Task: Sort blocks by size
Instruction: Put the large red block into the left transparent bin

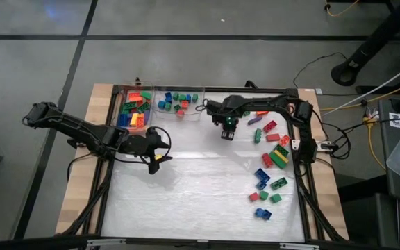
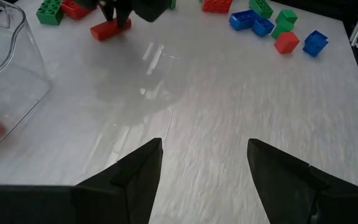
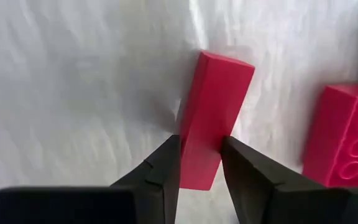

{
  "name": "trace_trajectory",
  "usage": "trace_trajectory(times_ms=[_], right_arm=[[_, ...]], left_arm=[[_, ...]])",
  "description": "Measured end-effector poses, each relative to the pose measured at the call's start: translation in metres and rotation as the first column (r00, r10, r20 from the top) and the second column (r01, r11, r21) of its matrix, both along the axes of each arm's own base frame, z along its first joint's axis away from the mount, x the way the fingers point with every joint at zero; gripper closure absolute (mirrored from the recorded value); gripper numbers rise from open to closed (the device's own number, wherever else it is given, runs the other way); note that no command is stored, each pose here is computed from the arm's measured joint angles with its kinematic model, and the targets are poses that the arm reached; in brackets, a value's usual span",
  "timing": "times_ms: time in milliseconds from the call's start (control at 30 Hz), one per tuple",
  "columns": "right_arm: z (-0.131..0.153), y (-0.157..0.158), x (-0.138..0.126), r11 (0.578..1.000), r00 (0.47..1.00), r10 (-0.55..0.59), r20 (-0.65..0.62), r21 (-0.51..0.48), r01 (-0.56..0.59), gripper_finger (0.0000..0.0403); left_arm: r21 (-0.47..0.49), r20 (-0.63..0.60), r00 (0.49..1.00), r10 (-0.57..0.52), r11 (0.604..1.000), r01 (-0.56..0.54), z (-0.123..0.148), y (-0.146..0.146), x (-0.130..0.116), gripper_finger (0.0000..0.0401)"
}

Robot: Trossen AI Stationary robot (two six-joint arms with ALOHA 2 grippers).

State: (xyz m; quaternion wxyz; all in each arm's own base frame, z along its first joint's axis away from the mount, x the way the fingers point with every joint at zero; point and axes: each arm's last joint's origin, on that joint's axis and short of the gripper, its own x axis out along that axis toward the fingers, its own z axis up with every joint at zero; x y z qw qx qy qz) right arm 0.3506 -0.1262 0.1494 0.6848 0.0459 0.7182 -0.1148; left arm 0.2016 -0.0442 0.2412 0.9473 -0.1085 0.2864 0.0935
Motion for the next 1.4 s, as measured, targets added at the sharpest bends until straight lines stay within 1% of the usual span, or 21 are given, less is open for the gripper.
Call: trace_trajectory(times_ms=[133,233,300,400,667,733,800,900,967,1033,1167,1200,1300,1400], right_arm=[[-0.001,0.008,0.003,0.989,0.999,0.004,-0.043,-0.148,-0.01,0.0286],[-0.002,0.01,0.005,0.981,0.999,0.016,-0.05,-0.194,-0.026,0.0283],[-0.002,0.01,0.005,0.981,0.999,0.01,-0.046,-0.192,-0.019,0.0277],[-0.002,0.01,0.005,0.981,0.999,-0.027,-0.034,-0.195,0.02,0.0258],[-0.002,0.009,0.005,0.982,0.999,-0.031,-0.032,-0.188,0.025,0.0179],[-0.002,0.006,0.004,0.984,0.999,-0.039,-0.028,-0.177,0.034,0.0171],[-0.002,0.004,0.003,0.989,0.999,-0.049,-0.017,-0.139,0.046,0.0169],[-0.002,-0.003,0.001,0.994,0.997,-0.074,0.007,-0.075,0.074,0.0186],[-0.002,-0.007,0.0,0.995,0.996,-0.087,0.016,-0.053,0.087,0.0212],[-0.002,-0.011,-0.001,0.994,0.995,-0.099,0.023,-0.032,0.1,0.0247],[-0.002,-0.013,-0.002,0.994,0.993,-0.108,0.042,0.019,0.107,0.0334],[-0.002,-0.013,-0.001,0.994,0.993,-0.105,0.051,0.037,0.103,0.0349],[0.001,-0.012,0.003,0.992,0.992,-0.097,0.087,0.086,0.09,0.0349],[0.008,-0.004,0.013,0.988,0.986,-0.076,0.149,0.146,0.054,0.0349]], left_arm=[[0.0,0.0,1.0,0.0,1.0,0.0,0.0,0.0,0.0,0.0178],[0.0,0.001,1.0,0.0,1.0,0.0,0.0,0.0,0.0,0.0178],[0.0,0.0,1.0,0.0,1.0,0.0,0.0,0.0,0.0,0.0178],[0.0,0.0,1.0,0.001,1.0,-0.001,0.0,0.0,0.0,0.0178],[0.0,0.001,1.0,0.001,1.0,-0.001,0.0,0.0,0.0,0.0178],[0.0,0.001,1.0,0.001,1.0,-0.001,0.0,0.0,0.0,0.0178],[0.0,0.001,1.0,0.001,1.0,-0.001,0.0,0.0,0.0,0.0178],[-0.003,0.001,1.0,0.003,1.0,-0.003,0.0,0.0,0.0,0.0178],[-0.003,0.001,1.0,0.003,1.0,-0.003,0.0,0.0,0.0,0.0178],[-0.002,0.001,1.0,0.002,1.0,-0.002,0.0,0.0,0.0,0.0178],[-0.001,0.002,1.0,0.002,1.0,-0.002,0.0,0.0,0.0,0.0178],[-0.001,0.003,1.0,0.001,1.0,-0.001,0.001,0.0,-0.001,0.0178],[0.001,0.02,1.0,-0.003,1.0,0.003,0.004,0.001,-0.003,0.0178],[0.012,0.055,0.998,-0.017,1.0,0.016,0.011,0.002,-0.008,0.0178]])
